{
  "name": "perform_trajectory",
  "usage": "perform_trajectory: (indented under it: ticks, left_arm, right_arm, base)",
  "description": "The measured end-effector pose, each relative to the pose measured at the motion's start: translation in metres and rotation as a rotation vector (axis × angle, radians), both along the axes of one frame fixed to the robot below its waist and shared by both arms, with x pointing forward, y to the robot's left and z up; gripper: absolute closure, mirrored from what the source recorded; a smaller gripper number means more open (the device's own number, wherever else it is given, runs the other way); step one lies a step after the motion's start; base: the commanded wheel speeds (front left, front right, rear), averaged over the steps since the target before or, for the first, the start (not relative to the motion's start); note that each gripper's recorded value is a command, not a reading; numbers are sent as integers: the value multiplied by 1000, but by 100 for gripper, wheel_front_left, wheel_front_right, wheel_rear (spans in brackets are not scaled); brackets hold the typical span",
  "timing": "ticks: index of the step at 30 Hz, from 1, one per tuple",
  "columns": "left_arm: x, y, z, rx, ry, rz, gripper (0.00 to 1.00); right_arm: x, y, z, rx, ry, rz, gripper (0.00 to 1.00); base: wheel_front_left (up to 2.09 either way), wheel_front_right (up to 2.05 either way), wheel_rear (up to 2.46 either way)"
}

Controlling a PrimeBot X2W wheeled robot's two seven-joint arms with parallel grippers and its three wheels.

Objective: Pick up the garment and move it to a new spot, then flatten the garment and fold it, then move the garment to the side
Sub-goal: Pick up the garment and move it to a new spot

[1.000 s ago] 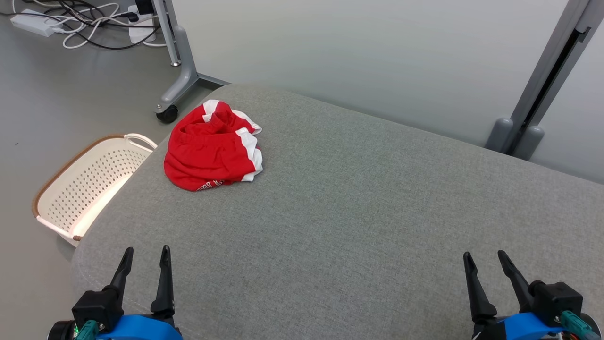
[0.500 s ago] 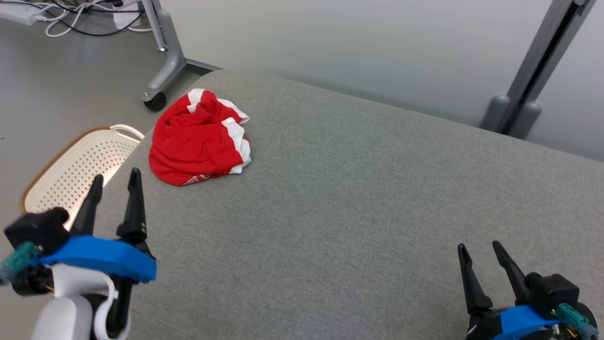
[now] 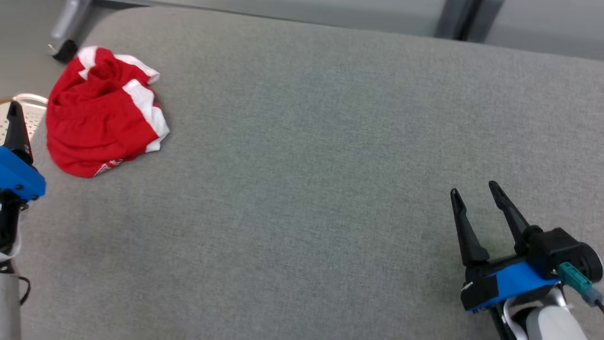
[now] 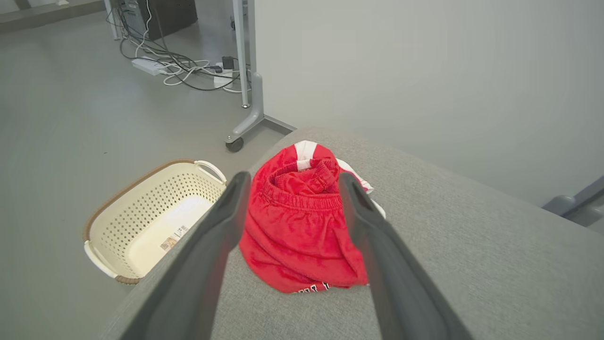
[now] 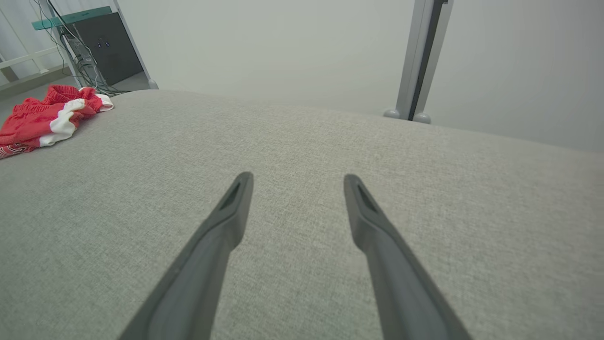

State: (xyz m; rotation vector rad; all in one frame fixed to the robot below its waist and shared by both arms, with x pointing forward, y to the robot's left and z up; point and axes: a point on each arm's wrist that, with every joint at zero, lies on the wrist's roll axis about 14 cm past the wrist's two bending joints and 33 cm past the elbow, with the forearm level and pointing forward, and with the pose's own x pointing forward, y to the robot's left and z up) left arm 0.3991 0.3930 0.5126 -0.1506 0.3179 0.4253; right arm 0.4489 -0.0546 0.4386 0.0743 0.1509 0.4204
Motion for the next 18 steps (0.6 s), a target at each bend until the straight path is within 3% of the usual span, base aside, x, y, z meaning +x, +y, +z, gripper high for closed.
perform_trajectory:
  ticks: [9, 18]
  left_arm:
    - [45, 26, -78, -9, 246, 67, 0]
    - [67, 26, -148, -114, 368, 113, 0]
  right_arm:
    - [23, -38, -21, -60, -10, -61, 0]
    - [31, -74, -38, -130, 18, -118, 0]
  base:
    - [0, 0, 0]
    - [0, 0, 0]
